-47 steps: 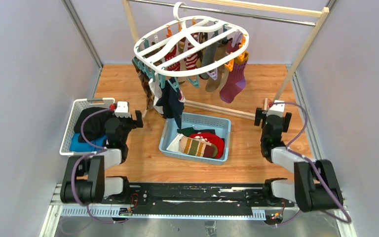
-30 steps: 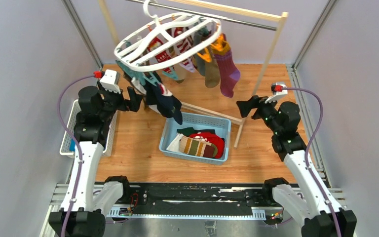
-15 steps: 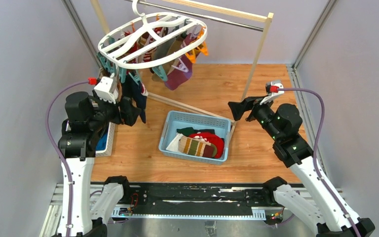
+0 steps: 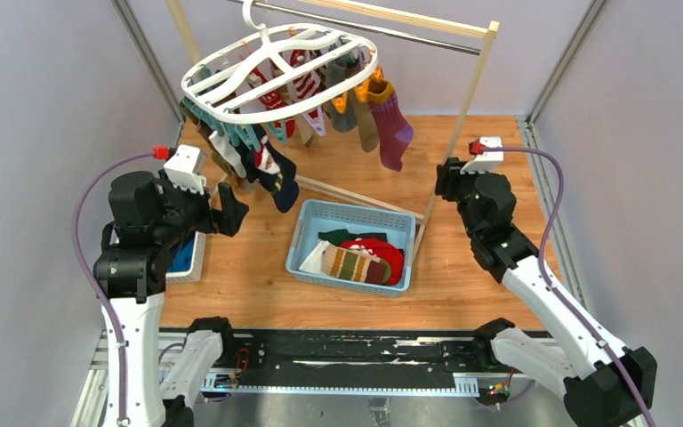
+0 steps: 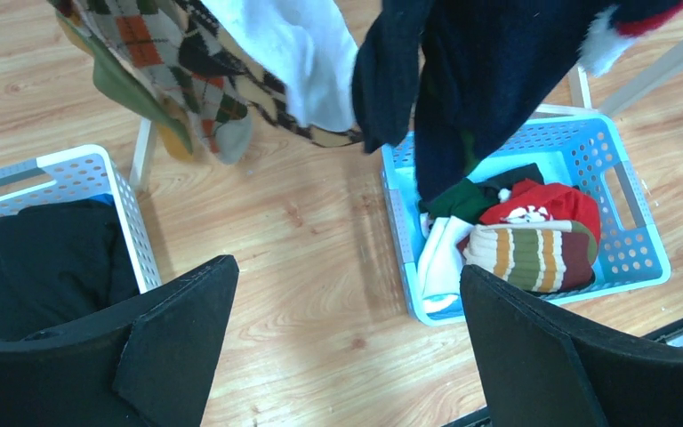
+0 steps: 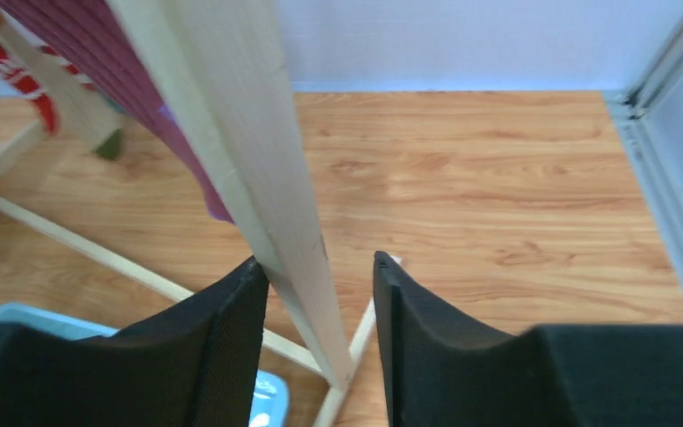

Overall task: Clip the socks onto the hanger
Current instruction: Move the clothesline to the center of the board, then open the clamp at the hanger.

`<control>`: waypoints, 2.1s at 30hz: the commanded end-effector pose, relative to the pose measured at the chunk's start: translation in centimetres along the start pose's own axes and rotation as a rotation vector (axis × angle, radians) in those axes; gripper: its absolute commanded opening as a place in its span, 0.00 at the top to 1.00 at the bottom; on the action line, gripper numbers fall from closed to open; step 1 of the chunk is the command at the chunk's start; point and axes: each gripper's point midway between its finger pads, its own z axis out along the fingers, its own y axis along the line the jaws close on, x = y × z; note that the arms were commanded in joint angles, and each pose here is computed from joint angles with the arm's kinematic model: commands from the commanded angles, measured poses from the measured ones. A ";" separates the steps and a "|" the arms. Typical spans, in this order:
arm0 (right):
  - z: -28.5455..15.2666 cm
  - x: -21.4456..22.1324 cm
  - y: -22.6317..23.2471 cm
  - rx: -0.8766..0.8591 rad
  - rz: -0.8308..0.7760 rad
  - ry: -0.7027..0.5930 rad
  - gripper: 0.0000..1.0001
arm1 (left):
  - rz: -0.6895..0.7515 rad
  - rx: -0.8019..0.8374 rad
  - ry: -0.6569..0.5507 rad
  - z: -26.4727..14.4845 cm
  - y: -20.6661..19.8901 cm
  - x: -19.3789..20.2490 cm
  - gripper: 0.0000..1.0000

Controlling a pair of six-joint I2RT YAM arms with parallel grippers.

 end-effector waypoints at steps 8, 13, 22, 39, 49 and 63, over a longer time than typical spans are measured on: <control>-0.7 -5.2 -6.3 0.364 -0.159 -0.176 0.91 | -0.011 0.014 0.009 -0.7 -0.5 -0.3 0.00; -1.5 -5.3 -8.6 0.472 -0.200 -0.174 0.83 | -0.015 0.034 0.009 -0.7 -0.8 -0.3 0.00; -3.9 -6.4 -7.4 0.328 -0.121 -0.107 0.25 | -0.004 0.093 -0.011 -2.0 -2.4 -1.2 0.00; -13.3 -10.6 14.0 -0.890 0.417 -0.051 0.20 | 0.008 0.169 -0.045 -3.6 -4.3 -2.7 0.00; -12.6 -13.7 21.4 -1.172 0.489 -0.105 0.18 | 0.012 0.172 -0.057 -3.8 -4.5 -3.0 0.00; -9.0 -15.7 24.1 -1.204 0.602 -0.183 0.16 | 0.013 0.203 -0.071 -4.2 -5.2 -3.6 0.00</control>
